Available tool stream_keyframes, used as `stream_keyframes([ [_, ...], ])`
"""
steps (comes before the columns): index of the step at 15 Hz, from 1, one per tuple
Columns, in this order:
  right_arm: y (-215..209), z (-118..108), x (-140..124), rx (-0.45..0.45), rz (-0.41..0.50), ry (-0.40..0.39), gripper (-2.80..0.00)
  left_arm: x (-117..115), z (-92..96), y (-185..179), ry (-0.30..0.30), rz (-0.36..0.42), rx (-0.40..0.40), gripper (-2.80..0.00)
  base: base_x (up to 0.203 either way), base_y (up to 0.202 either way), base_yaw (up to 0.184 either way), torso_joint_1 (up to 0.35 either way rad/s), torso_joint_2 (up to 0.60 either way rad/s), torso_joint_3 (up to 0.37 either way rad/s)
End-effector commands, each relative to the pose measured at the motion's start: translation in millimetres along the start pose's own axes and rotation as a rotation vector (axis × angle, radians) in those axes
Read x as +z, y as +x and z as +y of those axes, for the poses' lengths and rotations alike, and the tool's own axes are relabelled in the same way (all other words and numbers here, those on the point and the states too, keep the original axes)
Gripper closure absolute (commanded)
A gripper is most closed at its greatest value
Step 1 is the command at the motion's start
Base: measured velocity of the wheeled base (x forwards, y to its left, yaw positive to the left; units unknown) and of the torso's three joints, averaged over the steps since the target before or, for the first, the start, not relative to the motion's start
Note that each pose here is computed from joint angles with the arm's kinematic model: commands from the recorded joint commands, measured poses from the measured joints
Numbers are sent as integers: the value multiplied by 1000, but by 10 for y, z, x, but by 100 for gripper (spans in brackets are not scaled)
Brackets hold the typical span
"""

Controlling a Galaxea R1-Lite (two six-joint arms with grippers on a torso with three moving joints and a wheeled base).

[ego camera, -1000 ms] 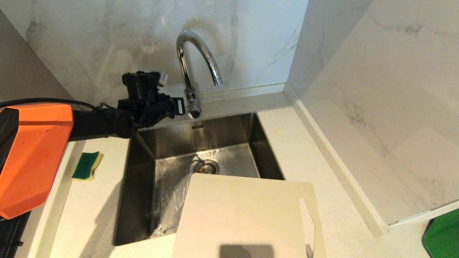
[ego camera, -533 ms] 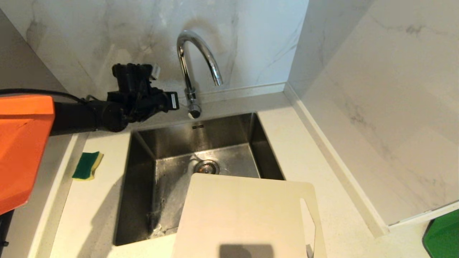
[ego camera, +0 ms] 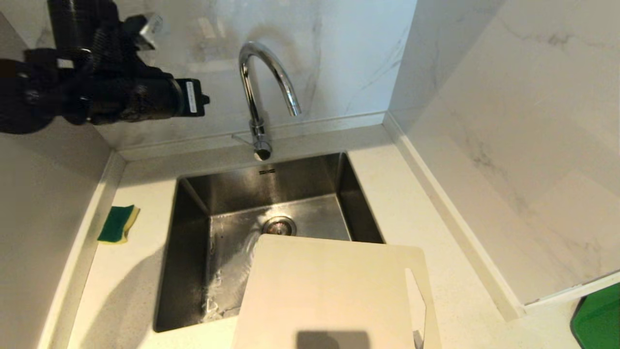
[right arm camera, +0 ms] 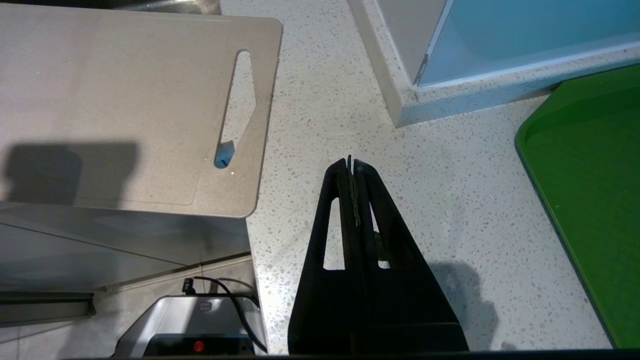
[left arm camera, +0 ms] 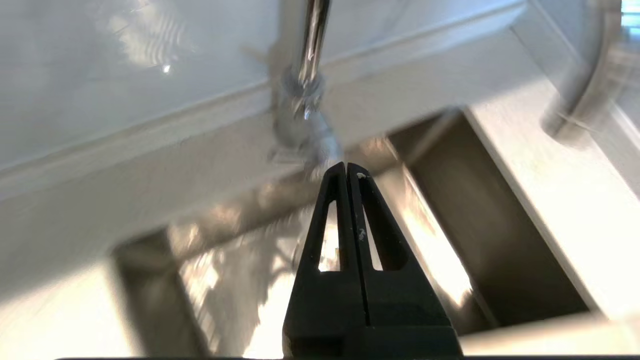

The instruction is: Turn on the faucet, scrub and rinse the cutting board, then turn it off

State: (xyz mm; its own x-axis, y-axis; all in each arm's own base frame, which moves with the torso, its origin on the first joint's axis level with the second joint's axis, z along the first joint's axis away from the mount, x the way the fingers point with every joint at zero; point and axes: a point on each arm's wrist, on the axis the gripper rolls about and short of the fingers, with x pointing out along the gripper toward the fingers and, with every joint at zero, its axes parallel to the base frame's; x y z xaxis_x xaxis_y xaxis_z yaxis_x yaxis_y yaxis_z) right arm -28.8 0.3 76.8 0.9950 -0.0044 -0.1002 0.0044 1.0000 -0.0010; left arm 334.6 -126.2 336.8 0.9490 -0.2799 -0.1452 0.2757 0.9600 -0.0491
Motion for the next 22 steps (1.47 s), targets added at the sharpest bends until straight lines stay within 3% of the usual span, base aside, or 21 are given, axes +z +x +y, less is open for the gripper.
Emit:
stream_keyframes([
  [1, 1, 0, -1, 1, 2, 0, 0, 288, 153, -657, -11, -31, 31, 0, 0, 0, 0, 0, 0, 0],
  [7, 1, 0, -1, 0, 2, 0, 0, 293, 707, -1351, -51, 23, 61, 0, 0, 0, 0, 0, 0, 0],
  [9, 0, 0, -1, 0, 1, 0, 0, 288, 791, -1675, -68, 28, 70, 0, 0, 0, 0, 0, 0, 0],
  [13, 0, 0, -1, 0, 1, 0, 0, 275, 625, -2437, -63, -37, 82, 0, 0, 0, 0, 0, 0, 0],
  [16, 0, 0, -1, 0, 1, 0, 0, 129, 420, -3034, -47, -109, 97, 0, 0, 0, 0, 0, 0, 0],
  [22, 0, 0, -1, 0, 1, 0, 0, -726, 70, -3880, 2, -254, 132, 0, 0, 0, 0, 0, 0, 0],
])
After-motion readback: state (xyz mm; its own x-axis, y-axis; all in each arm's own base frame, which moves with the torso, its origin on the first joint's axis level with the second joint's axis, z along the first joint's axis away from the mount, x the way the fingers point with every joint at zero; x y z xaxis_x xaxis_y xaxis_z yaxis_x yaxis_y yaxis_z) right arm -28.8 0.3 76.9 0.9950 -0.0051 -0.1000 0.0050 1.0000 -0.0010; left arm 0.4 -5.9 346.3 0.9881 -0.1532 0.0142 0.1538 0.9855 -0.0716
